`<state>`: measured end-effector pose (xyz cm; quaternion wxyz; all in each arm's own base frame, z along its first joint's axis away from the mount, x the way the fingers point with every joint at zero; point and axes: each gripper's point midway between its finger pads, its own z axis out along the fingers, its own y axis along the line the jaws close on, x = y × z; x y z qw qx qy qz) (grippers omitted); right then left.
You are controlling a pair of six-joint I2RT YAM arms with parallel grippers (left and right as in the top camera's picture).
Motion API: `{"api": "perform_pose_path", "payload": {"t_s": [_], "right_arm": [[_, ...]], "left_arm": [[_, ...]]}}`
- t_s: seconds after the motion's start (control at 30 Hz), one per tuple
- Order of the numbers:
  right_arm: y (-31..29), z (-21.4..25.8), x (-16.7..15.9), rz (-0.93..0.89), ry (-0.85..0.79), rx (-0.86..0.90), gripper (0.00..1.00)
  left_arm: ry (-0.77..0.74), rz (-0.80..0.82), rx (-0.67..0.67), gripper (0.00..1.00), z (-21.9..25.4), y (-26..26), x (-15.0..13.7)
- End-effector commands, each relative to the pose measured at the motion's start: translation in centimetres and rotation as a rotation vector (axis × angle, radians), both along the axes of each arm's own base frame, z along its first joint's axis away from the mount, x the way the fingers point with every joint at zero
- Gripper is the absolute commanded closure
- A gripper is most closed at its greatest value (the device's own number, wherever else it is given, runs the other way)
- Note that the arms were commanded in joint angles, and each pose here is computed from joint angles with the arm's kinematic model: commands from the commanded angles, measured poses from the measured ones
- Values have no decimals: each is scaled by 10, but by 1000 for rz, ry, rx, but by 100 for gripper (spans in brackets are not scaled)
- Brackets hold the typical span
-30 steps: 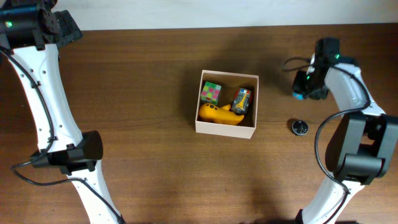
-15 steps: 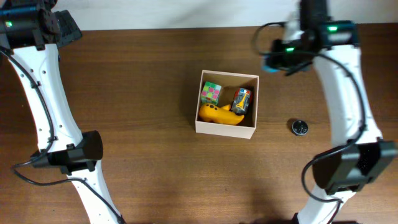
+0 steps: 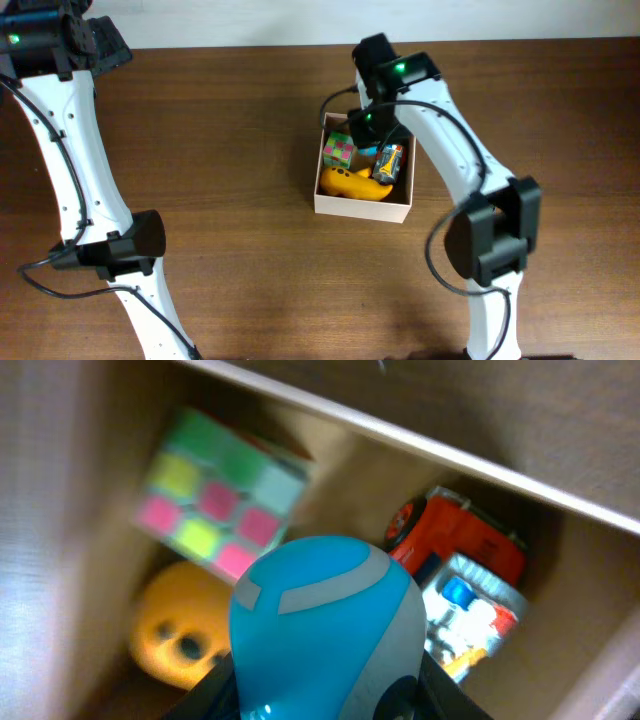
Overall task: Pack container
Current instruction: 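Carry the blue ball with the right gripper over the box, then release the blue ball into the box and raise the right gripper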
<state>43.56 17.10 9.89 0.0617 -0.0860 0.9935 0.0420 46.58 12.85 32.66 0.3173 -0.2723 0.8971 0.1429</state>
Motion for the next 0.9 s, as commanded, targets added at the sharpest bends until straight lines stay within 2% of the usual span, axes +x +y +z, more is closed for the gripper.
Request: {"api": "perform_pose_path", "payload": {"t_s": [0.0,0.1,0.2,0.23,0.33,0.57,0.73,0.87], "right_arm": [[-11,-22,5,-15,26,-49,61],[-6,-24,9,63,8,-41,47],[-5,-17,12,90,-16,-38,17],[-4,-12,13,88,-27,-34,11],[-4,2,19,85,-63,-23,2],[-4,68,33,60,-201,19,2],[-35,116,36,-109,-252,52,3],[-93,122,23,-329,-170,42,4]], "left_arm": [[-17,-6,1,1,5,1,0],[-17,-6,1,1,5,1,0],[-17,-6,1,1,5,1,0],[-17,-6,1,1,5,1,0],[-17,-6,1,1,5,1,0],[-17,-6,1,1,5,1,0],[-17,-6,1,1,5,1,0],[-17,-6,1,1,5,1,0]]}}
